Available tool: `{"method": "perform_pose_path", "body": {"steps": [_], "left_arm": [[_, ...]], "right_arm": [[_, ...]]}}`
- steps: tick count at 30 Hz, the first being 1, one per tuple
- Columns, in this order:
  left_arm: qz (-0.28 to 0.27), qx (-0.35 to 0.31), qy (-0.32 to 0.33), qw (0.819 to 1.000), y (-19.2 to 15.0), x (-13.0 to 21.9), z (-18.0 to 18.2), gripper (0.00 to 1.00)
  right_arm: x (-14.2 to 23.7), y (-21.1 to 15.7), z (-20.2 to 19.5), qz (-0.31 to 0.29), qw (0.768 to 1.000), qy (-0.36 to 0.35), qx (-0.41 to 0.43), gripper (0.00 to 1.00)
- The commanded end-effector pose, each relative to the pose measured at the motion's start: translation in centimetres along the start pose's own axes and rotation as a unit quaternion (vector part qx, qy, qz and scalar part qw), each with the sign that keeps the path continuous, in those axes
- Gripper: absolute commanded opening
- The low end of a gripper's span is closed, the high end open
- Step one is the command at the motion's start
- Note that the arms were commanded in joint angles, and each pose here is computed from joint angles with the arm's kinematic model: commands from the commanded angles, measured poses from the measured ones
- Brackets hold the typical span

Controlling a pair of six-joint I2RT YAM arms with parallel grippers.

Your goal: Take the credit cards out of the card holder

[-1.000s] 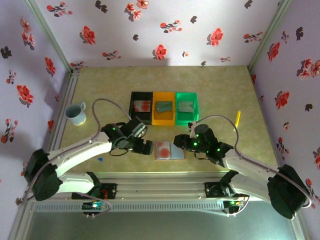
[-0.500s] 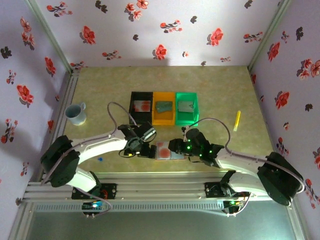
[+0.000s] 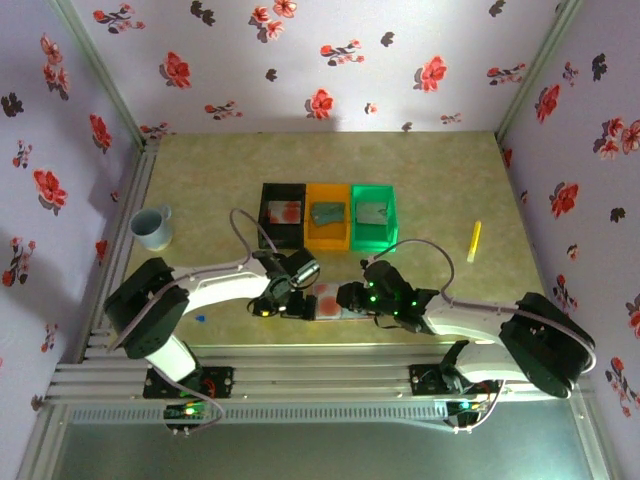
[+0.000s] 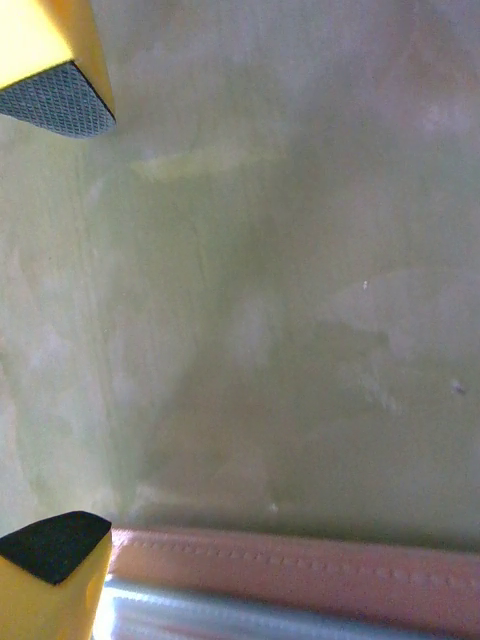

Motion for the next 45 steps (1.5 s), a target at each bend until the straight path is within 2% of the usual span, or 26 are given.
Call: {"method": "perform_pose_path", "body": {"steps": [1, 34, 45], "left_arm": [[0.011, 0.013, 0.005, 1.000, 0.1, -0.3, -0.4, 1.00], [0.049, 0.003, 0.014, 0.999, -1.2, -4.4, -1.5, 1.00], [0.050, 0.001, 0.013, 0.999, -1.2, -4.8, -1.6, 1.00]], "right_arm": [[-0.3, 0.1, 0.2, -0.010, 1.000, -0.001, 0.003, 0.27], [-1.5, -0.2, -0.4, 0.001, 1.000, -0.016, 0.016, 0.23], [-1.9, -0.5, 0.3, 0.017, 0.999, 0.031, 0.023, 0.23]]}}
Point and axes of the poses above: each hand's point on the last joint's axis, 136 mm out from that joint toward the fingers, its own x axis back along the fingers, its own z axis along the line the jaws close on, y = z × x, the point moved 9 cm from there along x, back along the fingers, and after that the axes turned 9 degrees about -x, right-handed, at the moved point
